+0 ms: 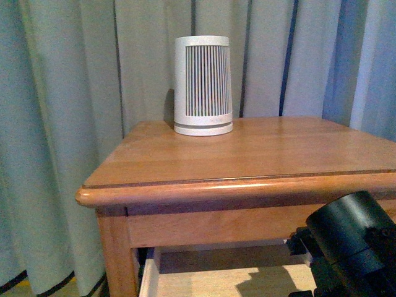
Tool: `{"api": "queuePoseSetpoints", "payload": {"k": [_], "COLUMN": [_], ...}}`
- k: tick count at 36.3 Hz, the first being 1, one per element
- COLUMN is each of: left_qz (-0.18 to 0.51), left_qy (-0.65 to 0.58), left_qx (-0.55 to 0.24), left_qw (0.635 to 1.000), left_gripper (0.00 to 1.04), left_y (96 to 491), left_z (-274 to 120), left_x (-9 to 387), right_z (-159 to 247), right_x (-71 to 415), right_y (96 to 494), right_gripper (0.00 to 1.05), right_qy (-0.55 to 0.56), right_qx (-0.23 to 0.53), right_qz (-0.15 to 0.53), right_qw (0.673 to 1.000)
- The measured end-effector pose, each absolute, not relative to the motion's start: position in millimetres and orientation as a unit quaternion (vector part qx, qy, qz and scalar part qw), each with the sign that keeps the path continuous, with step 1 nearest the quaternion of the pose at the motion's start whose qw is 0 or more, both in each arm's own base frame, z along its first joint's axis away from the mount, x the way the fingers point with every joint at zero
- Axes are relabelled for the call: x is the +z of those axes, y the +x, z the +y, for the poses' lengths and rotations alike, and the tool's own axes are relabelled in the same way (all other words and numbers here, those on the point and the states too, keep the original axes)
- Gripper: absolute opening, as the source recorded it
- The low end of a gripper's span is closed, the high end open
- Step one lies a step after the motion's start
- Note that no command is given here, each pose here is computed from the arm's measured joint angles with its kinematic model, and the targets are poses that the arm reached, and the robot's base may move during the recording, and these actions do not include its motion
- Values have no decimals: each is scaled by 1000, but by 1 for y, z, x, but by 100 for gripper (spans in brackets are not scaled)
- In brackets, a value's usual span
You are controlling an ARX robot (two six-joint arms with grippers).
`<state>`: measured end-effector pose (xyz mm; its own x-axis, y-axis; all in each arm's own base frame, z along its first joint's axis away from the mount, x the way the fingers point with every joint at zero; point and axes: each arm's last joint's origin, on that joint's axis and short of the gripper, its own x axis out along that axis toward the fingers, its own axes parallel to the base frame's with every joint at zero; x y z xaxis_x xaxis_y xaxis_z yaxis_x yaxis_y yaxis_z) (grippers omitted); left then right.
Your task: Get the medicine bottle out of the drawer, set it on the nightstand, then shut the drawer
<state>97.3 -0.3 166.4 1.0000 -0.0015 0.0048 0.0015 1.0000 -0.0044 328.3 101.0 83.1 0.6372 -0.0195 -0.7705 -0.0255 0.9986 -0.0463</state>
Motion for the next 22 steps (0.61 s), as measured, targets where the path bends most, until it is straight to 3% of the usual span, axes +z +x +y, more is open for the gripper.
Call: {"api": "queuePoseSetpoints", "payload": {"k": [22], "left_qz": [-2], "left_qy": [-2], "left_qx": [-1], "left_qw": [1000], "left_gripper": [98], "left_y": [97], "left_z": [0], "left_x": [166], "right_z": [124], "right_x": [165], "right_y": [264], "right_gripper": [29], "right_qy": [-17], "right_qx": [-26], "right_qz": [328], "right_qw": [944]}}
